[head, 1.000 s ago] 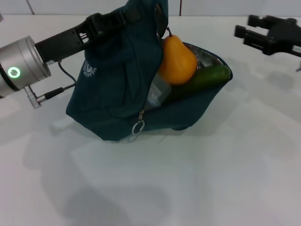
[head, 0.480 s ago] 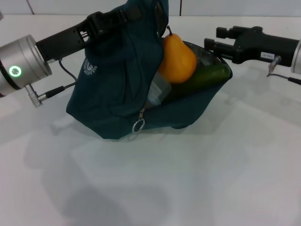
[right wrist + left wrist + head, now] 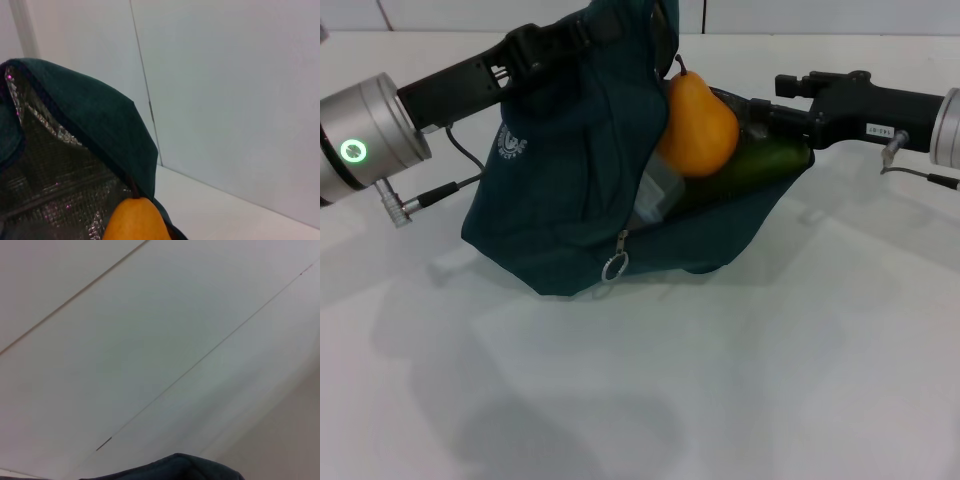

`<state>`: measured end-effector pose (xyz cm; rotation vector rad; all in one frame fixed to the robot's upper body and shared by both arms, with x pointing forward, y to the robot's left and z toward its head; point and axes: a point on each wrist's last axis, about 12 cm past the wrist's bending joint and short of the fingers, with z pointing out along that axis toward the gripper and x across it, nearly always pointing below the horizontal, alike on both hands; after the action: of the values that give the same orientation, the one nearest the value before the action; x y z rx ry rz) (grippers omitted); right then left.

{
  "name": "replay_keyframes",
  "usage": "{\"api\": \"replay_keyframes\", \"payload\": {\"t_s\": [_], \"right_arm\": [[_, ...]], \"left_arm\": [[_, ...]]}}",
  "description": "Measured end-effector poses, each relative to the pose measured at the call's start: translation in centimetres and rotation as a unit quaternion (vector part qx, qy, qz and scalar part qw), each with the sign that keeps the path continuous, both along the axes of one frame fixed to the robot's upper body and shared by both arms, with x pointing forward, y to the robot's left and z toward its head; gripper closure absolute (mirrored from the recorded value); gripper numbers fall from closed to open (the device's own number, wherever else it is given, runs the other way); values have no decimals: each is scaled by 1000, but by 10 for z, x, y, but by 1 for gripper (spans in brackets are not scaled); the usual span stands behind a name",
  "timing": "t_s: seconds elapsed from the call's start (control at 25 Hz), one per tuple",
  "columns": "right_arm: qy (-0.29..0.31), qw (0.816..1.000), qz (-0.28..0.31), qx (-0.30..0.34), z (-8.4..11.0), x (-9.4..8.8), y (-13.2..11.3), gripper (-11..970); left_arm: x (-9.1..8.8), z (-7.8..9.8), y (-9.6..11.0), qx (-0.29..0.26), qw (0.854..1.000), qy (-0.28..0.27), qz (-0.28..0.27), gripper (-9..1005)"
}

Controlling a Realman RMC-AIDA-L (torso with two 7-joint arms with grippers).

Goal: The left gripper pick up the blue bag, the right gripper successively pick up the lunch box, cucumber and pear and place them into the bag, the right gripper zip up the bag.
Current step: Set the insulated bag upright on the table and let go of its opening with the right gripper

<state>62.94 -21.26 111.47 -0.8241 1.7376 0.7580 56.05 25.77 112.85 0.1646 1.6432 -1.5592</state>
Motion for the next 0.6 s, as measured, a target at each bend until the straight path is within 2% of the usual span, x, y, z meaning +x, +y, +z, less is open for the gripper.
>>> {"api": "replay_keyframes", "payload": {"t_s": [0.56, 0.6], "right_arm": [[15, 1000, 1, -17, -4, 4, 10, 478], [17, 1000, 2, -18, -4, 4, 11, 509]], "left_arm": [[1, 0, -1, 3, 1000, -5, 1, 948], [1, 1, -1, 3, 1000, -5, 1, 948]]}}
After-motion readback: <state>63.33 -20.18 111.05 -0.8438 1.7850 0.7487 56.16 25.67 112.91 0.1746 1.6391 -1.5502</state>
